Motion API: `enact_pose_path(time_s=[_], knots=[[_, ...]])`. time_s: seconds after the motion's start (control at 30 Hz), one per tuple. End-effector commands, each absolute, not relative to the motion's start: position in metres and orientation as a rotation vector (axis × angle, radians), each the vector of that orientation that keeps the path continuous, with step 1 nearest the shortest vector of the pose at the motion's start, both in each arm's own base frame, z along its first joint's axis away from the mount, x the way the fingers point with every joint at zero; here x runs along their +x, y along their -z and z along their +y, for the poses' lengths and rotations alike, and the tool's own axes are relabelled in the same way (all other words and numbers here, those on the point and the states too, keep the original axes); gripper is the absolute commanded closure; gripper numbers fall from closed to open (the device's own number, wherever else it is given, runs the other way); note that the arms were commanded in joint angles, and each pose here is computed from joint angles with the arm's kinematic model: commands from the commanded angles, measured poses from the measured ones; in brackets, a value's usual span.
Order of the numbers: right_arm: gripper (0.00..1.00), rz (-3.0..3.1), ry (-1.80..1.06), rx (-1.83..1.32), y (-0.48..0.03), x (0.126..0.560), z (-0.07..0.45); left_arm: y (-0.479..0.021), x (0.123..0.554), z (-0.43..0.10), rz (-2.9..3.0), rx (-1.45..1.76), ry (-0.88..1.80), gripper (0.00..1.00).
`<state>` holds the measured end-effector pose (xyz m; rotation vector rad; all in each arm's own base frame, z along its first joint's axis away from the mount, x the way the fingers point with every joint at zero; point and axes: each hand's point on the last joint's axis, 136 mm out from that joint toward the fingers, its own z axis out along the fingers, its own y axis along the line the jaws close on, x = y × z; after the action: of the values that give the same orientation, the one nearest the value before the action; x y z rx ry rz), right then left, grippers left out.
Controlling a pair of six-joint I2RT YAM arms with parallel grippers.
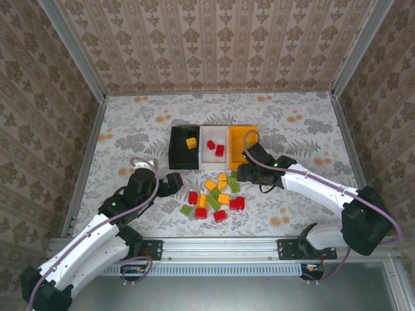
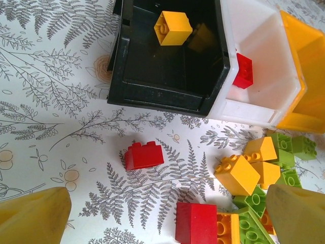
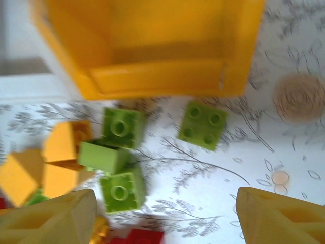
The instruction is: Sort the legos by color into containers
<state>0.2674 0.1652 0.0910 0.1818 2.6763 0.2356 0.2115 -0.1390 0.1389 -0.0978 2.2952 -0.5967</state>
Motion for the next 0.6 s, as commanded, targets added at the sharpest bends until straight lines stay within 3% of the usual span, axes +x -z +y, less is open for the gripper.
enact_pose_path(time_s=[0.0,0.57], knots=[[0.26,2.644,-0.219,0.25,-0.082,0.278,0.161,-0.137,0.213,-0.142,2.298,-0.109,0.616,0.0],[0.38,2.717,-0.091,0.415,-0.023,0.306,0.137,-0.133,0.211,-0.141,2.316,-0.138,0.631,0.0]])
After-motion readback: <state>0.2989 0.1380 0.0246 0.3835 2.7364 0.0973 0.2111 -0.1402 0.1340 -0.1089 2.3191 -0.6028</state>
